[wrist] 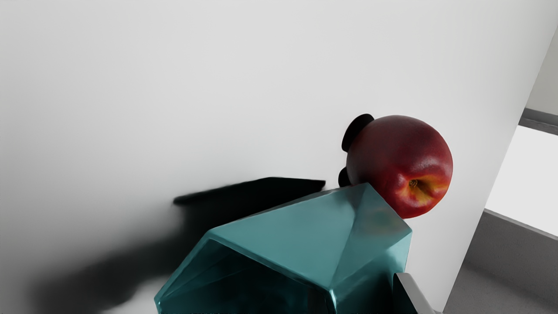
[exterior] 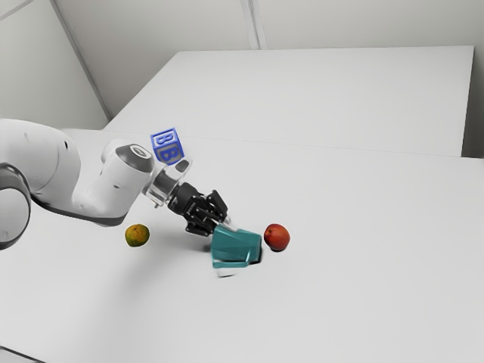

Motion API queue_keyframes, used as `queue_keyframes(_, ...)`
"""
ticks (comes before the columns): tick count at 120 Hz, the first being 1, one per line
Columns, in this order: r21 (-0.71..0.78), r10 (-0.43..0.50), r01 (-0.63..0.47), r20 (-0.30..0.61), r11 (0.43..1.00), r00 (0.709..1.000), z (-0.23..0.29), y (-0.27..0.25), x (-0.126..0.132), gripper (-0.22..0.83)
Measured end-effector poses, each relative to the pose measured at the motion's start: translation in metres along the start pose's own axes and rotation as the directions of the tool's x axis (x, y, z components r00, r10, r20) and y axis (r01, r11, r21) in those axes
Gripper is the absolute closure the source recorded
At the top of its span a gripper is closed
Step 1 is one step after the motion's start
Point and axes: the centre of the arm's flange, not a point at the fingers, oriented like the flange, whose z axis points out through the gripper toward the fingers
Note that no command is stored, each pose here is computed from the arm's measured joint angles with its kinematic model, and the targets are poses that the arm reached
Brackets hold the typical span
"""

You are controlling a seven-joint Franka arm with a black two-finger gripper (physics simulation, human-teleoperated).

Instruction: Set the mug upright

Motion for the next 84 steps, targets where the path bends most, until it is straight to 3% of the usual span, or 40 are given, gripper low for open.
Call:
queue_keyframes(28,0.000,-0.003,0.003,-0.006,1.000,1.000,0.000,0.007,-0.001,0.73)
queue_keyframes(63,-0.003,0.016,-0.016,-0.018,1.000,1.000,-0.009,0.027,-0.007,0.77)
queue_keyframes(84,0.088,0.099,-0.095,-0.042,0.992,0.994,-0.030,0.049,-0.007,0.78)
